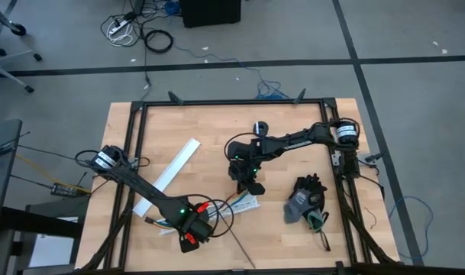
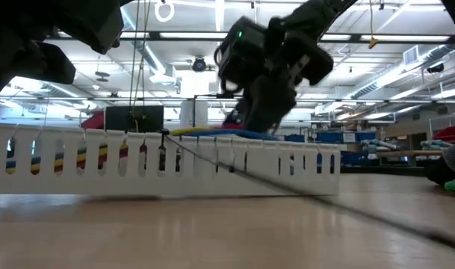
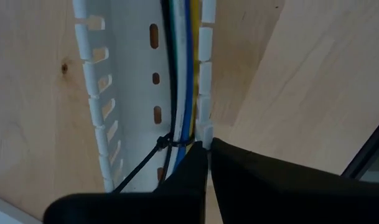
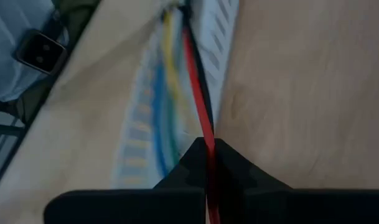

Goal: Ziptie cables
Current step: Put the cable wires in the white cable duct

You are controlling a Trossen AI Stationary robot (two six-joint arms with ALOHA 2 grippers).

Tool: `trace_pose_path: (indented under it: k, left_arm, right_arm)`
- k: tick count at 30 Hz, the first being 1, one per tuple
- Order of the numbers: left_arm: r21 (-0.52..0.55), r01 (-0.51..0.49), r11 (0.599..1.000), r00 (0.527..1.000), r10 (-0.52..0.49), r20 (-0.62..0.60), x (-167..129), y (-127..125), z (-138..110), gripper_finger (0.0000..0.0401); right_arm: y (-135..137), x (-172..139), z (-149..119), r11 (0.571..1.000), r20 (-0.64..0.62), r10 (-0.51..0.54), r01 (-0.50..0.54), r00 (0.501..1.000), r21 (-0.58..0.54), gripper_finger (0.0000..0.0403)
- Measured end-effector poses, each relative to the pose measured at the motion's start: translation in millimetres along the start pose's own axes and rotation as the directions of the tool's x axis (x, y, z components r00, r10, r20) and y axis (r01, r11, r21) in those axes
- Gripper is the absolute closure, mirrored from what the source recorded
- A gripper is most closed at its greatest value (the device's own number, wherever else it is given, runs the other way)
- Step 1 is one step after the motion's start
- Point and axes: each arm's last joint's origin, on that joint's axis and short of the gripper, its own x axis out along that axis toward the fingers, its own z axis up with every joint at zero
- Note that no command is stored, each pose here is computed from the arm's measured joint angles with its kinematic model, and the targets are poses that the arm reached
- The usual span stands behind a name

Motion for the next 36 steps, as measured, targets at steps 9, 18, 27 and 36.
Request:
trace_pose_path:
  k: [9, 18, 27, 36]
  left_arm:
    - [-0.002, 0.008, 1.000, 1.000, -0.008, 0.001, 0, 0, 0, 0.0401]
    - [0.001, 0.029, 1.000, 1.000, -0.029, 0.001, 0, -2, 1, 0.0401]
    - [-0.004, 0.034, 0.999, 0.999, -0.034, 0.003, 0, -2, 2, 0.0401]
    - [-0.021, 0.042, 0.999, 0.999, -0.042, 0.011, 0, -3, 3, 0.0401]
  right_arm:
    - [36, -10, 10, 0.999, -0.043, -0.013, 0.015, 0.999, 0.040, 0.0400]
    - [74, 19, 10, 0.997, -0.125, -0.048, 0.054, 0.991, 0.051, 0.0402]
    - [99, 28, 21, 0.987, -0.140, -0.161, 0.162, 0.977, -0.007, 0.0402]
    - [119, 31, 28, 0.985, -0.183, -0.168, 0.170, 0.969, -0.009, 0.0402]
